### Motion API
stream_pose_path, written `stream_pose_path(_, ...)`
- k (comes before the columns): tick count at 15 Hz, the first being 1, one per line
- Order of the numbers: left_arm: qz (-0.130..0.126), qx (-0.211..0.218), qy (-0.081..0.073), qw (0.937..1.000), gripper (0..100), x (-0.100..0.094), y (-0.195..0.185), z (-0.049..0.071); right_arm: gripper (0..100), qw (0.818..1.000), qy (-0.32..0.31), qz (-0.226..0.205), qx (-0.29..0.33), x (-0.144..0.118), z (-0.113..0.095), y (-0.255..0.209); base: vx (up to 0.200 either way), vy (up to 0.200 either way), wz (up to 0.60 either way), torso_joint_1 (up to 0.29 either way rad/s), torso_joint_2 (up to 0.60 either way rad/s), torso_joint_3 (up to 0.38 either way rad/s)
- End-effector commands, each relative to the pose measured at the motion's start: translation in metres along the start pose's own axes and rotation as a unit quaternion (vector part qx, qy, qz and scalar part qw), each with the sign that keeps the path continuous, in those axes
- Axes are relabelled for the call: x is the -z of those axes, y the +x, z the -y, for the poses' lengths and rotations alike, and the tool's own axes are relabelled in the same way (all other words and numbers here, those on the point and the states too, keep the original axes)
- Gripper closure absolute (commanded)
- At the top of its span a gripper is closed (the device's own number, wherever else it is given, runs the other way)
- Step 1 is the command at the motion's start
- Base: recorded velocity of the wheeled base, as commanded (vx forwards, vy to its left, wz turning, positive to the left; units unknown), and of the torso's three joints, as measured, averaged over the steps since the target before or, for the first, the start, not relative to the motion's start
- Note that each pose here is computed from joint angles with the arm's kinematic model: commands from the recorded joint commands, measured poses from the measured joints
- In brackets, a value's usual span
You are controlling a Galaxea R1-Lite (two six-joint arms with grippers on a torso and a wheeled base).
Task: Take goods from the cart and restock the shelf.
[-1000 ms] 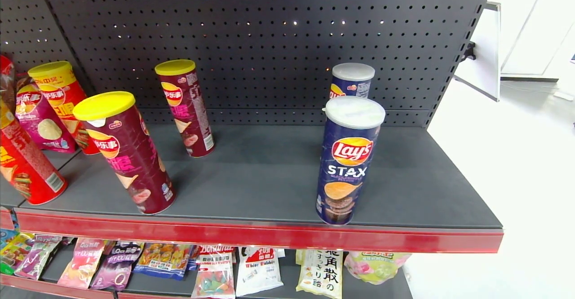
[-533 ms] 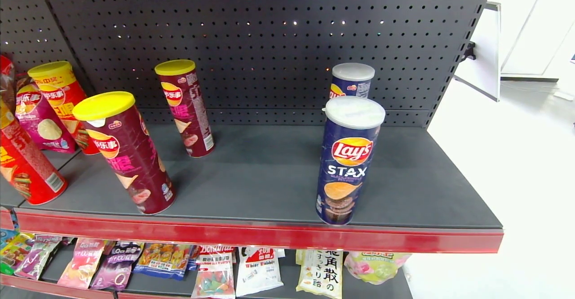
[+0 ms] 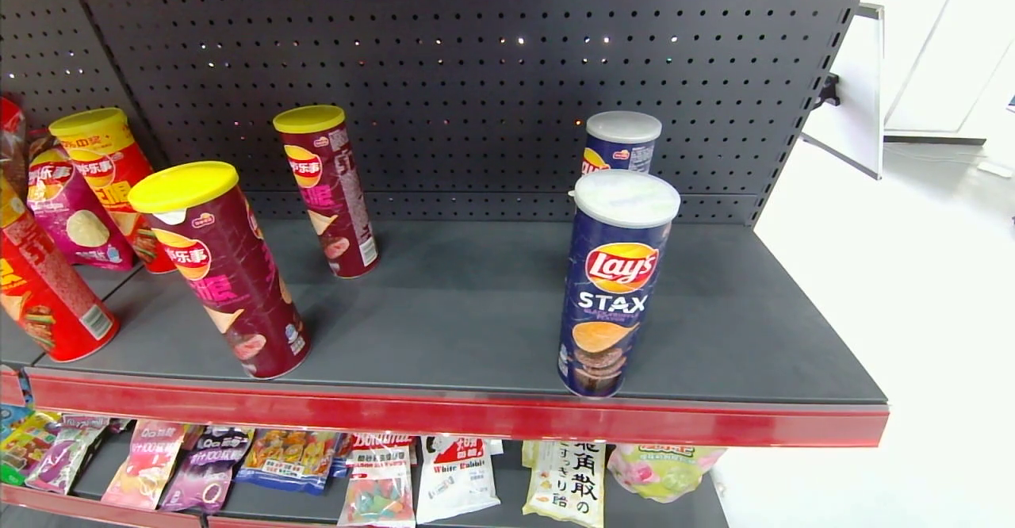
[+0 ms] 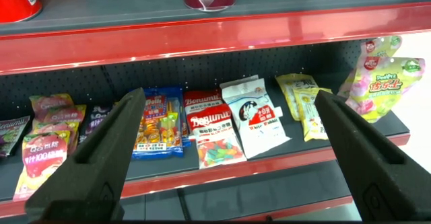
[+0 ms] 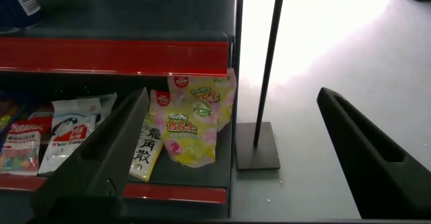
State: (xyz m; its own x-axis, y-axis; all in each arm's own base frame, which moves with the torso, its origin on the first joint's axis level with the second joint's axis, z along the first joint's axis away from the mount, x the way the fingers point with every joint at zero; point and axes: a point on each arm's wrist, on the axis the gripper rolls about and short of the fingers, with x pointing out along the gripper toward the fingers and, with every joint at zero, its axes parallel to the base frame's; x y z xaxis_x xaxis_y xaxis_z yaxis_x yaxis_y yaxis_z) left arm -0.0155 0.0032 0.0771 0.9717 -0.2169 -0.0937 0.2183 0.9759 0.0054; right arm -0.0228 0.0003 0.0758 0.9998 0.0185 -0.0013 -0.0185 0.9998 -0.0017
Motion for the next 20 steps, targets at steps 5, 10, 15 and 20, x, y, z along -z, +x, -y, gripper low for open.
stream_pose_path(5, -0.001, -0.050, -0.001, 0.9988, 0, -0.0004, 0.0000, 0.0008, 0, 1.000, 0.000, 0.001, -0.001, 0.0001, 0.0000, -0.0001, 0.000, 0.000, 0.00, 0.000, 0.00, 0.000)
stream_pose_path(10, 0.004, -0.143, -0.010, 0.9896, 0, 0.0003, -0.0004, 0.0040, 0, 1.000, -0.001, 0.001, -0.002, 0.0001, -0.0001, -0.0001, 0.000, 0.000, 0.00, 0.000, 0.00, 0.000)
stream_pose_path(15, 0.008, -0.131, -0.010, 0.9913, 0, 0.0000, -0.0007, 0.0044, 0, 1.000, -0.001, 0.000, -0.003, 0.0005, -0.0001, 0.0000, 0.000, 0.000, 0.00, 0.000, 0.00, 0.000)
stream_pose_path(20, 0.045, -0.092, -0.002, 0.9948, 0, 0.0020, -0.0062, 0.0055, 0, 1.000, -0.001, 0.000, -0.003, 0.0005, -0.0001, 0.0000, 0.000, 0.000, 0.00, 0.000, 0.00, 0.000)
